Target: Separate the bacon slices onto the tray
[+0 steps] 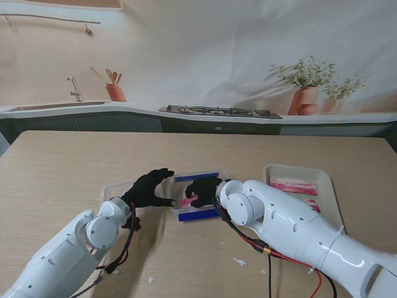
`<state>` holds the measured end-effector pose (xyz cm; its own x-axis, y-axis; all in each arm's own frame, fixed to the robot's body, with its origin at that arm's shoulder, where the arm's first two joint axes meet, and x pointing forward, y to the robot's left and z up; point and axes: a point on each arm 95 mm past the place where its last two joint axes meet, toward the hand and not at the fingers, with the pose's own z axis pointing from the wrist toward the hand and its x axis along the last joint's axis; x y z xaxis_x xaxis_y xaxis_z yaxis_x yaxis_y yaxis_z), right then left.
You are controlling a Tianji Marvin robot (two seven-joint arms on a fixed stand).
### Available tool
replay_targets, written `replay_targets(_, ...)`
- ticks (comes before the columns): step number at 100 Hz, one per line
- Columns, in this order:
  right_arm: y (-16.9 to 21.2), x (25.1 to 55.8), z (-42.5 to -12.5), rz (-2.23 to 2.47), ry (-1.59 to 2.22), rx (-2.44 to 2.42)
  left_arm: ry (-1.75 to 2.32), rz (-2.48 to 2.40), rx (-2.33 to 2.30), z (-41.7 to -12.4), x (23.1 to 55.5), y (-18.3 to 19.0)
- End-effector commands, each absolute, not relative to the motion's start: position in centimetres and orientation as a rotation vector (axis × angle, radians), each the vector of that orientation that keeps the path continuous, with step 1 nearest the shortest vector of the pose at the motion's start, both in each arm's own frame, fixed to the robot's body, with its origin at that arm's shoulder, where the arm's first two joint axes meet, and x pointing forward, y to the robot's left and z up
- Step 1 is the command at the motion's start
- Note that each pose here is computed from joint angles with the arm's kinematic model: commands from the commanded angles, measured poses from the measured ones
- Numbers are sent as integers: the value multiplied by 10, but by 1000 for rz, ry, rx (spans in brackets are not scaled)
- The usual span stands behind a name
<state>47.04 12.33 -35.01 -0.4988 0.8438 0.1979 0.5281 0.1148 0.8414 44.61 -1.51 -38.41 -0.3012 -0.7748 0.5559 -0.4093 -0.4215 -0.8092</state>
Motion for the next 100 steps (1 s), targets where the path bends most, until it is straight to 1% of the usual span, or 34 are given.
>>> replay_targets(1, 127, 459, -365, 1286, 2119, 1380, 1504, -1776, -1652, -386, 444, -16)
replay_targets(100, 128, 461, -351, 1326, 2027, 1483, 1507, -1780, -1657, -386, 445, -16)
